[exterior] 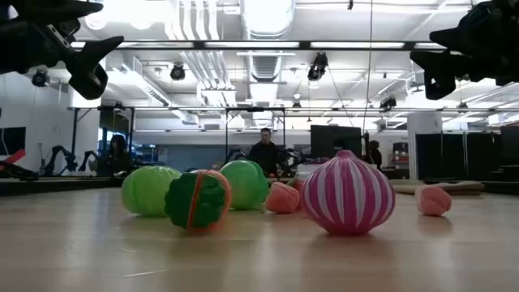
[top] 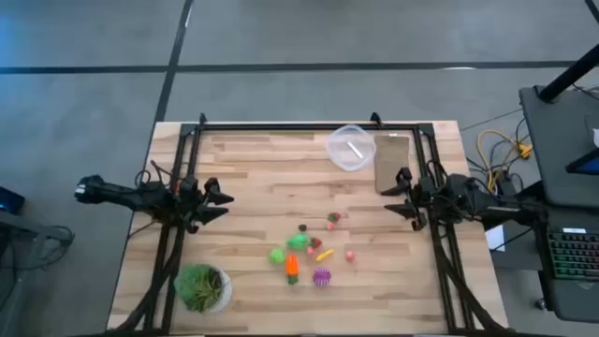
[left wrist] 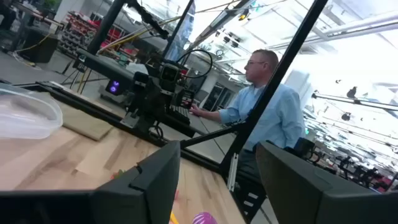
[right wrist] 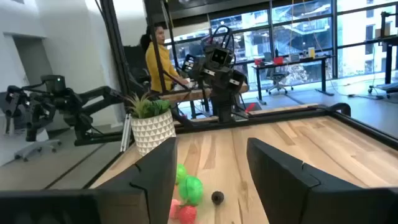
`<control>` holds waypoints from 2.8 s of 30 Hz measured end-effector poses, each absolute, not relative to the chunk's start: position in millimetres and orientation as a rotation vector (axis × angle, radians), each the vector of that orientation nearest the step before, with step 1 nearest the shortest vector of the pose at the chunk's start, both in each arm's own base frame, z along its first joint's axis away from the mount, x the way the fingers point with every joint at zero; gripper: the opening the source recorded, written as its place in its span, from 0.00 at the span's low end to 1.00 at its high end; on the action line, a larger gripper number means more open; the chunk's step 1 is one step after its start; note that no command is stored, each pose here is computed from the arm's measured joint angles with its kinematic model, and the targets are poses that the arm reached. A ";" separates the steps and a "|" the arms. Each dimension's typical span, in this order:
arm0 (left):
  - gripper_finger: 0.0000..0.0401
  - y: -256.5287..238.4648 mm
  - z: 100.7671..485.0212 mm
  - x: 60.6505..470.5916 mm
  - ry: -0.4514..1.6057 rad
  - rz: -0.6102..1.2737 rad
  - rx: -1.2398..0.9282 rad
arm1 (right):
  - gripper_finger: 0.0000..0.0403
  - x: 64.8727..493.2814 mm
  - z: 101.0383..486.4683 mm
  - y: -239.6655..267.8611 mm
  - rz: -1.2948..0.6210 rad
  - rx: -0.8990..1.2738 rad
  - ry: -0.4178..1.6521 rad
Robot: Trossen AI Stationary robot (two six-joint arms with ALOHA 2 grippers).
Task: Pick and placing Produce into tupperware
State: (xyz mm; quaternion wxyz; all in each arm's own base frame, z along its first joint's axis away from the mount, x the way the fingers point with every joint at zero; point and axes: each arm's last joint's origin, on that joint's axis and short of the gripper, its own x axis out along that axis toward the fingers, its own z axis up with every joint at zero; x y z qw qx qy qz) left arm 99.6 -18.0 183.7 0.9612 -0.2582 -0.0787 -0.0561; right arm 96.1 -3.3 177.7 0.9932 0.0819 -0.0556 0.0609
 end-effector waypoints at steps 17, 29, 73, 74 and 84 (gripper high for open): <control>0.50 -18.0 183.7 99.6 -0.159 -0.114 -0.523 | 0.46 96.1 177.7 -3.3 0.122 0.164 -0.111; 0.50 -18.0 183.7 99.6 -0.159 -0.114 -0.523 | 0.46 96.0 177.8 -3.3 0.122 0.164 -0.112; 0.50 -11.7 222.9 83.0 -0.620 -0.006 -0.214 | 0.46 173.1 401.2 -32.2 -0.548 0.632 -0.291; 0.50 -11.0 226.9 79.9 -0.672 -0.009 -0.227 | 0.46 178.6 409.0 -34.8 -0.598 0.597 -0.254; 0.50 -2.7 254.6 42.2 -1.156 -0.166 -0.534 | 0.46 196.6 415.8 -72.3 -0.931 0.595 0.471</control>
